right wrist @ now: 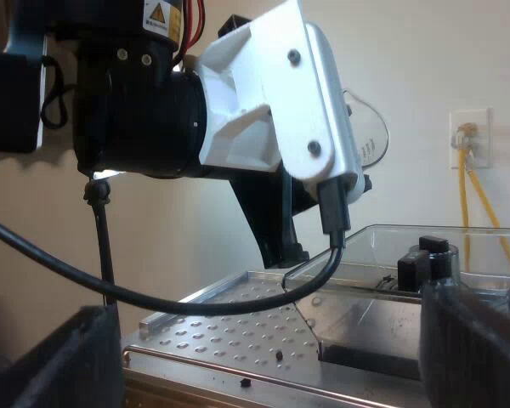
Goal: Pour the beans into the coffee machine
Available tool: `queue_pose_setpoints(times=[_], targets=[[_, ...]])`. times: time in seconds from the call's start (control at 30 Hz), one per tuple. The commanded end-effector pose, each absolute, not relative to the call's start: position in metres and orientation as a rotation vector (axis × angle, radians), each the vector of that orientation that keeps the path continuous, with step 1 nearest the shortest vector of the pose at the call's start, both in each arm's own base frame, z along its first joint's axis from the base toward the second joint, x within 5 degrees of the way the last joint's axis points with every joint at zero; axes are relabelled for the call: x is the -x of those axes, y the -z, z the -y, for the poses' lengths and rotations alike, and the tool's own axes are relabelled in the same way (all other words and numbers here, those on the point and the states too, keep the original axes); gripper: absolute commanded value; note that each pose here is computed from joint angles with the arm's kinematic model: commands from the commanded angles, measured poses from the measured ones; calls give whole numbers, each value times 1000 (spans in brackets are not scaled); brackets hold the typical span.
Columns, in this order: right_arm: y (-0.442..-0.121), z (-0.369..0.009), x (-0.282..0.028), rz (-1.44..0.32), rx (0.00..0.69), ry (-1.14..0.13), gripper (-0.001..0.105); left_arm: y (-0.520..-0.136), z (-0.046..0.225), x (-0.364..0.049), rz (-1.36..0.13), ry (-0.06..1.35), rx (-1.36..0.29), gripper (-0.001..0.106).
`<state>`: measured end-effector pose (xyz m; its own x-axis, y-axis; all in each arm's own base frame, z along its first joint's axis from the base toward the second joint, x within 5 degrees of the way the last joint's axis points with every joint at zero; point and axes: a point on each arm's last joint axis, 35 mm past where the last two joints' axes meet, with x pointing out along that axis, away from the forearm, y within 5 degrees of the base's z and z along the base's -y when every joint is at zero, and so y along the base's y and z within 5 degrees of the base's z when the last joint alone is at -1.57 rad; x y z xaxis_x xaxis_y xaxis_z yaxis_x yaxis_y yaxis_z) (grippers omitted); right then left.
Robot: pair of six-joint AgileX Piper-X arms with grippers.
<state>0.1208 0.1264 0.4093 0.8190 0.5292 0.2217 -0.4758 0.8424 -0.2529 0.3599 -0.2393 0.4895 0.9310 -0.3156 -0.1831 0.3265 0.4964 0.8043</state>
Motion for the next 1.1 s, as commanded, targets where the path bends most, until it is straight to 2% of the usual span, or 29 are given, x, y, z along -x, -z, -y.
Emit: queue_pose_setpoints(times=[0.03,0.83,0.93,1.1], targets=[[-416,-124,-118,318,186,-537,73,-495,240,-360,22,358,-1030,37],[-416,-125,-117,322,180,-561,73,-497,242,-363,151,330,-1530,37],[-416,-125,-117,322,180,-561,73,-497,242,-363,170,327,-1634,37],[-416,-125,-117,322,180,-561,73,-497,242,-363,182,324,-1694,37]])
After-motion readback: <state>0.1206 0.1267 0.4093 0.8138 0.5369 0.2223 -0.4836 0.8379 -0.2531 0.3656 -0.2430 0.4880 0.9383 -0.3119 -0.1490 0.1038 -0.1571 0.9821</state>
